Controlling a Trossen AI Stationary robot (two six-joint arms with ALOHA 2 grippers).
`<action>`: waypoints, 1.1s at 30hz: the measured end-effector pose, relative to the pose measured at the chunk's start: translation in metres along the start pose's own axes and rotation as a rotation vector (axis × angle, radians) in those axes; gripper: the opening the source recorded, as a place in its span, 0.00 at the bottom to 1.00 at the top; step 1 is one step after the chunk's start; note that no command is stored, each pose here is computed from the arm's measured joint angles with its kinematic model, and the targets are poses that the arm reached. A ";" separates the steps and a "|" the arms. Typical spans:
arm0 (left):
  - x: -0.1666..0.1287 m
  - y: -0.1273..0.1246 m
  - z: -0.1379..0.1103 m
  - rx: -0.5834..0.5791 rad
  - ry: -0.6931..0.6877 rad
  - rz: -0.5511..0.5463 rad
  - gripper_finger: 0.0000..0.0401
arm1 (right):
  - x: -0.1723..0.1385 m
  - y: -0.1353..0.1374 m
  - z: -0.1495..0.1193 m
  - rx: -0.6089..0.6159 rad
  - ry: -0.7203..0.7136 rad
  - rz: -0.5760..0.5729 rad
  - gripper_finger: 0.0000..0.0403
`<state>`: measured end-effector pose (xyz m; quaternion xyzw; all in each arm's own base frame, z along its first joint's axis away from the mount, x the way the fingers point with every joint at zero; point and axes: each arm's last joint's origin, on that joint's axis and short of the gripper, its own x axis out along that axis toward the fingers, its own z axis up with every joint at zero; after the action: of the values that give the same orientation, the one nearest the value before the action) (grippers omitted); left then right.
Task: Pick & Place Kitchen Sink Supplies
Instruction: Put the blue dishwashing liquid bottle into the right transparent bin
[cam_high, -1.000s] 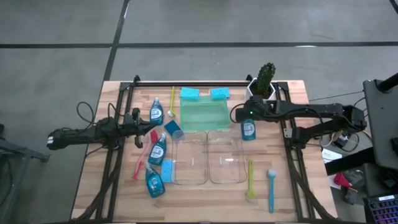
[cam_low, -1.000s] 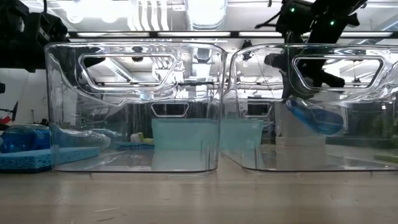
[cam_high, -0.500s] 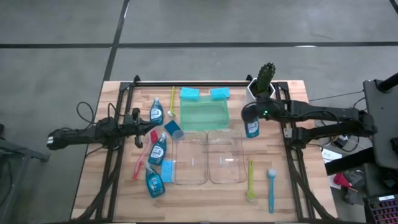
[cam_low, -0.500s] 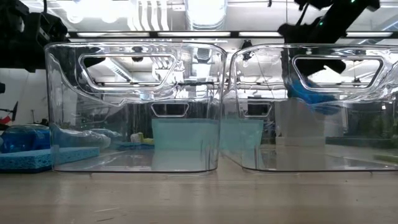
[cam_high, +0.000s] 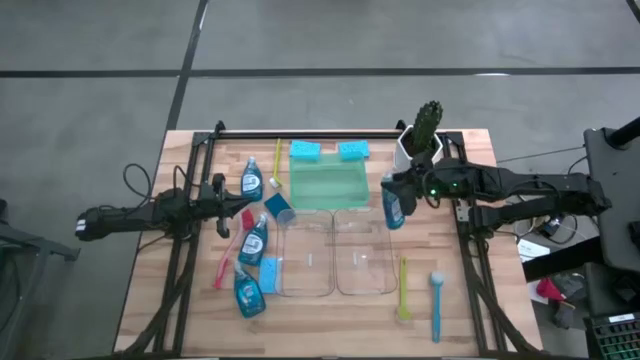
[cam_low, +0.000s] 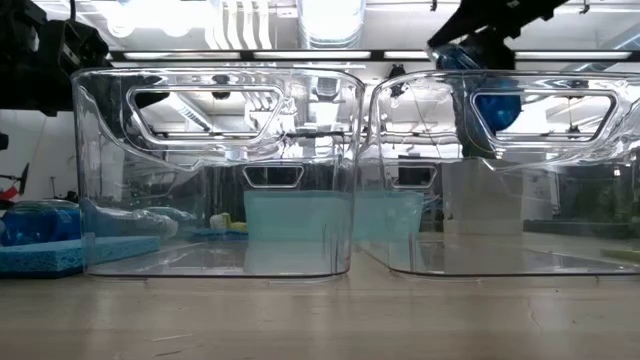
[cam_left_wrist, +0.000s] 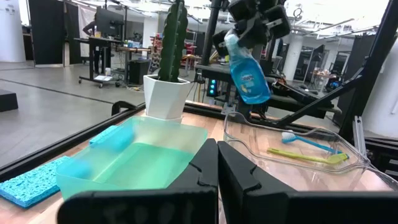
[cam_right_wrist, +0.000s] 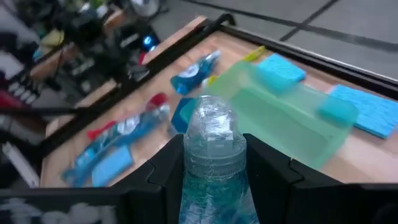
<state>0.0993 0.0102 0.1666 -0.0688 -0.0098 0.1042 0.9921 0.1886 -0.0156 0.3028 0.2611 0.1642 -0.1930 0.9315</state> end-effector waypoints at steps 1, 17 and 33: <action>0.000 0.000 0.000 0.000 0.000 0.000 0.00 | 0.003 0.002 -0.002 -0.028 0.012 0.007 0.34; 0.000 0.000 0.000 0.000 0.000 0.000 0.00 | 0.076 0.051 -0.023 -0.243 -0.113 0.191 0.34; 0.000 0.000 0.000 0.000 0.001 0.000 0.00 | 0.085 0.050 -0.058 -0.325 -0.248 0.277 0.33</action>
<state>0.0994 0.0102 0.1665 -0.0688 -0.0096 0.1040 0.9921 0.2732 0.0321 0.2423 0.1020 0.0401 -0.0649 0.9919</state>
